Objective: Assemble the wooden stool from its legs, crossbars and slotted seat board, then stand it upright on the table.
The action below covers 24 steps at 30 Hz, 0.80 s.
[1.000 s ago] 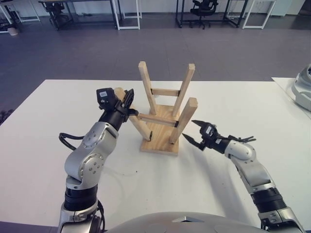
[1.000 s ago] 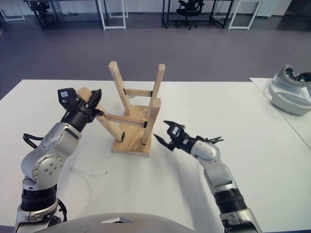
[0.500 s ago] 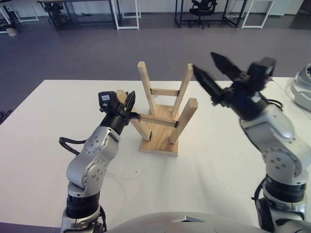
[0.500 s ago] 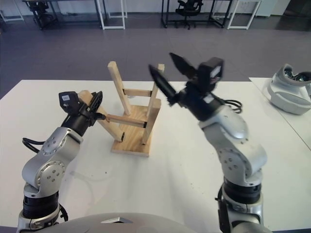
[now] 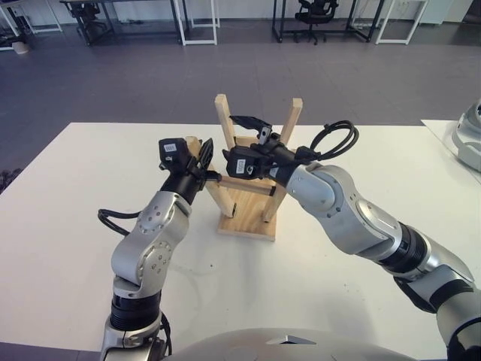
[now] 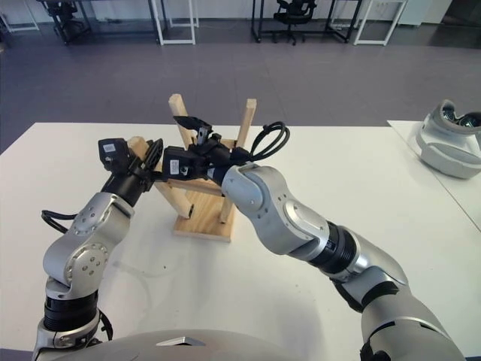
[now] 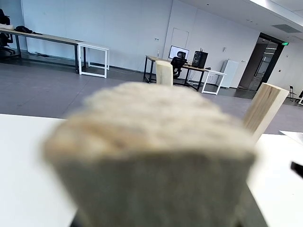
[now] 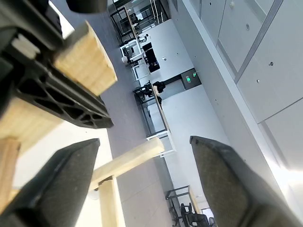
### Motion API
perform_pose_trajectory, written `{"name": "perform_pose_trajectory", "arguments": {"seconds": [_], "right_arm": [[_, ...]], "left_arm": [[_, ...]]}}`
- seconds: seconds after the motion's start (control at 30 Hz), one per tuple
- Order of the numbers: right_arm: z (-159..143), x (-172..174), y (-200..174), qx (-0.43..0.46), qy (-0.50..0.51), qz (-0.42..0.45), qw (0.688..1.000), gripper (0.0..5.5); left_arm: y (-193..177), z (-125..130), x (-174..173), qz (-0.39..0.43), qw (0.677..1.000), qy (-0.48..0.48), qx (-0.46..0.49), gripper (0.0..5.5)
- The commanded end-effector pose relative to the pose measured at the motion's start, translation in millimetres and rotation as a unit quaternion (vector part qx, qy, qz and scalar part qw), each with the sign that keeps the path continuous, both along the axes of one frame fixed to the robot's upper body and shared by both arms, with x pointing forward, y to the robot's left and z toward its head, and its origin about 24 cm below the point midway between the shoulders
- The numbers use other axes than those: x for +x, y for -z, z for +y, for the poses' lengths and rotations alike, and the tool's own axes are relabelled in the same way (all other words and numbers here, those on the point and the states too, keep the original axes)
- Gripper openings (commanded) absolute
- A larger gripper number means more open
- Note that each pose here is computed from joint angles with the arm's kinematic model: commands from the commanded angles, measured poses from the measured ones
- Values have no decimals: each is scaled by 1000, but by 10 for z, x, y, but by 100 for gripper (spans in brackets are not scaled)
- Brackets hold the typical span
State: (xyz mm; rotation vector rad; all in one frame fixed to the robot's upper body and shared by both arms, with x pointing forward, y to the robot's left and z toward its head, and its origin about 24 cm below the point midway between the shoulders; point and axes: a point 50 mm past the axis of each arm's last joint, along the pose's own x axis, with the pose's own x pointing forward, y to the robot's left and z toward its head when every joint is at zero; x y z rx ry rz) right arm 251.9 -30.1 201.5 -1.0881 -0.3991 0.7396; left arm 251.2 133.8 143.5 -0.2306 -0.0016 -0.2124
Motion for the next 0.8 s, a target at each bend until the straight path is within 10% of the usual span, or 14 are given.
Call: {"name": "perform_pose_trajectory", "arguments": {"seconds": [0.03,0.23,0.53,0.8], "right_arm": [[-26,49,446,-64,29,107,992,357],[-153,-53,1235,-174,50,224,958,357],[-118,67,1082,-126,50,165,977,357],[-371,177,738,-89,28,73,993,357]], "left_arm": [[398,9,-35,112,993,-17,41,101],[320,-78,-46,95,995,5,16,101],[153,-566,-64,52,984,167,-23,130],[-266,-200,33,-22,989,93,-115,253]]}}
